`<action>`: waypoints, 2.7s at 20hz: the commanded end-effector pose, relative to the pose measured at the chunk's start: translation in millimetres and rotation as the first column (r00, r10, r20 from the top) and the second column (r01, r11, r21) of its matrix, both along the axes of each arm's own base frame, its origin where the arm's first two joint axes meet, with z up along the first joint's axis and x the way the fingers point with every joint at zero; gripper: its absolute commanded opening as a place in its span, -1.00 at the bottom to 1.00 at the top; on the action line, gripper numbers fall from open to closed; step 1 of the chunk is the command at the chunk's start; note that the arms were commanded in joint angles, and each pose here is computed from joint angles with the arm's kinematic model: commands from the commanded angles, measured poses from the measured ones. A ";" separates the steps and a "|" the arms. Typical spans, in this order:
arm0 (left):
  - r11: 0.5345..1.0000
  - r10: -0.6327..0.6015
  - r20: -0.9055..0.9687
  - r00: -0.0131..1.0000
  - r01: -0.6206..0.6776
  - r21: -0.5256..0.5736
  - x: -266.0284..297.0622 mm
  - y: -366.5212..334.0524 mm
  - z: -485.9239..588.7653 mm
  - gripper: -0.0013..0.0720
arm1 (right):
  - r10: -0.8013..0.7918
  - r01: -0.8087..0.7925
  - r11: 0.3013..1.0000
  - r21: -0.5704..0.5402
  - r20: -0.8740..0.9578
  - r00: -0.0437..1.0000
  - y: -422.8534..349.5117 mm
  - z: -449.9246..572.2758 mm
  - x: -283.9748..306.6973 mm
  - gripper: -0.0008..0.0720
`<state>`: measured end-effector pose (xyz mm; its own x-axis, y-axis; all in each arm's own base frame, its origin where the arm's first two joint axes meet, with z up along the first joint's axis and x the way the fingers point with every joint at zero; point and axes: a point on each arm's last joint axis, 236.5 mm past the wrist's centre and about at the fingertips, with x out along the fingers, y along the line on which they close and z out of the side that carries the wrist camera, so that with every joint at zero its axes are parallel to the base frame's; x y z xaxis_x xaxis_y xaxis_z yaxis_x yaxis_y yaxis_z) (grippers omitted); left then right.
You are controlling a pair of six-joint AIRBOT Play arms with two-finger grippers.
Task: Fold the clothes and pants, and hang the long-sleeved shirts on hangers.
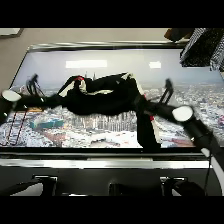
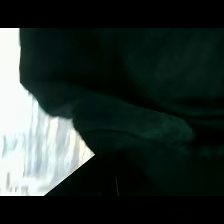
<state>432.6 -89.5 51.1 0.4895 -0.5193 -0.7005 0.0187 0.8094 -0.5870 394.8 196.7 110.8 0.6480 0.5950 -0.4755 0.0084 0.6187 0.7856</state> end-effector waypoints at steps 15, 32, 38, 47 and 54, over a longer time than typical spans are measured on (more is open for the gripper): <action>0.987 0.085 0.902 0.424 -0.158 -0.018 -191.1 3.1 505.6 -0.86 | -0.016 0.281 0.946 -0.163 0.840 0.542 -100.8 449.7 -227.9 -0.84; 0.973 0.091 0.544 0.834 -0.191 0.130 136.4 9.7 188.3 -0.86 | -0.066 0.095 0.991 -0.092 0.274 0.959 -72.6 136.2 194.1 -0.83; 0.970 0.180 0.305 0.935 -0.220 0.102 206.8 -10.6 -11.6 -0.86 | -0.061 0.078 0.987 -0.141 0.124 0.990 -20.7 -43.0 259.4 -0.83; 0.988 0.139 -0.108 0.984 -0.131 0.079 134.6 -8.6 -57.6 0.97 | 0.180 -0.242 0.936 -0.257 -0.241 0.954 -42.6 -88.6 170.6 0.43; 0.979 0.193 -0.135 0.972 -0.180 0.100 28.5 41.8 23.6 0.97 | 0.098 -0.250 0.844 -0.475 -0.320 0.942 -175.2 6.5 45.6 0.56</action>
